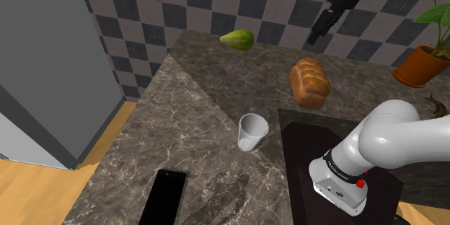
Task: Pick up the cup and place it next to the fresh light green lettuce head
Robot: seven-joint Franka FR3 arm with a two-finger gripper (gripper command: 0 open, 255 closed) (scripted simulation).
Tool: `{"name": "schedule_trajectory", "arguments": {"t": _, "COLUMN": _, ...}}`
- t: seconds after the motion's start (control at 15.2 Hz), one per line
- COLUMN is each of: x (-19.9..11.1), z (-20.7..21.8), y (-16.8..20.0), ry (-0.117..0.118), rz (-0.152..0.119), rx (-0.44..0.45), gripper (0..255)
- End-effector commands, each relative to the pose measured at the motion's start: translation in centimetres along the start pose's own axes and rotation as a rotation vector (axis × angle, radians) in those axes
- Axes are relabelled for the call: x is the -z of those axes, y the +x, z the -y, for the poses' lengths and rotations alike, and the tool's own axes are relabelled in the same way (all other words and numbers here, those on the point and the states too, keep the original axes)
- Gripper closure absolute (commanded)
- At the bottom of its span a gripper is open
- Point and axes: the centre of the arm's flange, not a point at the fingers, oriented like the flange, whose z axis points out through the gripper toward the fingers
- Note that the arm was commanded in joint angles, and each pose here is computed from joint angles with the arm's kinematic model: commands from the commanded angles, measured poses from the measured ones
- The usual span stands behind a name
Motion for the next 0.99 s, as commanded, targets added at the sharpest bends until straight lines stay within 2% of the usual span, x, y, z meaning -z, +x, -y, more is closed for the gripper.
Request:
{"name": "schedule_trajectory", "arguments": {"t": 0.0, "x": 0.0, "z": 0.0, "y": 0.0, "ry": 0.0, "rz": 0.0, "rx": 0.0, "gripper": 0}}
{"name": "schedule_trajectory", "arguments": {"t": 0.92, "x": -13.3, "z": 11.5, "y": 1.0, "ry": 0.098, "rz": 0.097, "rx": 0.082, "gripper": 0}}
